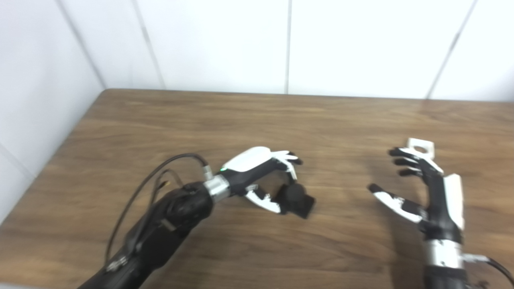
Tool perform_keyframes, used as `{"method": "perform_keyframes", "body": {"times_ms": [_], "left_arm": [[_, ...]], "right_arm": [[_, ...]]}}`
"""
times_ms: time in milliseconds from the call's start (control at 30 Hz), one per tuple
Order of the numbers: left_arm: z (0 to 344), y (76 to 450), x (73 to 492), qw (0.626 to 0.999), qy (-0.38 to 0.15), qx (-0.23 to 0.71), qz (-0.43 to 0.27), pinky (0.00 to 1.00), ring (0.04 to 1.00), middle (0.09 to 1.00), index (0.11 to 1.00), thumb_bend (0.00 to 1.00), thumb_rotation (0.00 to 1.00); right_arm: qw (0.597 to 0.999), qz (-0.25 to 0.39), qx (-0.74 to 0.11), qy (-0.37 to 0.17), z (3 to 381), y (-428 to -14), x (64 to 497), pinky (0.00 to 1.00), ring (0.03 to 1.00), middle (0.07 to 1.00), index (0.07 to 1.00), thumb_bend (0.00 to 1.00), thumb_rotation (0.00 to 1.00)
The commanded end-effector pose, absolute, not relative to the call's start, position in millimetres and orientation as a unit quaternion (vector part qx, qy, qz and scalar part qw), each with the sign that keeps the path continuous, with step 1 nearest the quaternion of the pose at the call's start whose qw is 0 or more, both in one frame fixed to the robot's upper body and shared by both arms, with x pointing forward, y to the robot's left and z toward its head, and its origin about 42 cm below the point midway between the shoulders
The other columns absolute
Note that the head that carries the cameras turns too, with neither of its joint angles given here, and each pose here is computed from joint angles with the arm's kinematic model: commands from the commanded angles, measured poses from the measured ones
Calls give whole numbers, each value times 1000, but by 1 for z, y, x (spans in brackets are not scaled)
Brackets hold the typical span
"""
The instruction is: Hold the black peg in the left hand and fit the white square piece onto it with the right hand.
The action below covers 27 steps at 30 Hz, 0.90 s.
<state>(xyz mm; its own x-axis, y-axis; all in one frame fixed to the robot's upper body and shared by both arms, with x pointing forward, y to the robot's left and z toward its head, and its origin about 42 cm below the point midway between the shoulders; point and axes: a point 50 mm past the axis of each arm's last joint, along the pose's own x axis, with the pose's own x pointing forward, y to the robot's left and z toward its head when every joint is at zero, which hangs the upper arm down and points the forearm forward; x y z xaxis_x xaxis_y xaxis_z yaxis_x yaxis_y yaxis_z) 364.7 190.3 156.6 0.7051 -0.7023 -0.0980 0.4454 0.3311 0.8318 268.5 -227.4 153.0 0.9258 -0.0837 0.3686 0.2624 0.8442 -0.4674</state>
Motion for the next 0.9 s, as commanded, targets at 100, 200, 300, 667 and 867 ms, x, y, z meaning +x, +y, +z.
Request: {"method": "perform_keyframes", "body": {"times_ms": [100,200,300,667,867], "left_arm": [[138,206,357,782,-110,472,-391,919,954,891,487,520,77],[133,212,357,784,-101,469,-393,898,952,890,488,521,75],[132,212,356,782,-99,473,-394,887,949,888,488,521,74],[130,218,357,781,-101,471,-398,883,947,884,488,521,74],[133,220,355,780,-98,472,-399,880,948,886,488,521,74]], "right_arm": [[936,-112,-263,-205,170,-223,273,536,666,764,677,557,124],[936,-115,-263,-206,172,-221,275,535,670,764,673,556,110],[934,-115,-269,-206,177,-220,275,575,684,764,676,551,123],[915,-142,-303,-224,198,-235,290,581,724,764,671,584,110],[889,-144,-377,-216,223,-260,312,621,767,813,696,600,191]]}}
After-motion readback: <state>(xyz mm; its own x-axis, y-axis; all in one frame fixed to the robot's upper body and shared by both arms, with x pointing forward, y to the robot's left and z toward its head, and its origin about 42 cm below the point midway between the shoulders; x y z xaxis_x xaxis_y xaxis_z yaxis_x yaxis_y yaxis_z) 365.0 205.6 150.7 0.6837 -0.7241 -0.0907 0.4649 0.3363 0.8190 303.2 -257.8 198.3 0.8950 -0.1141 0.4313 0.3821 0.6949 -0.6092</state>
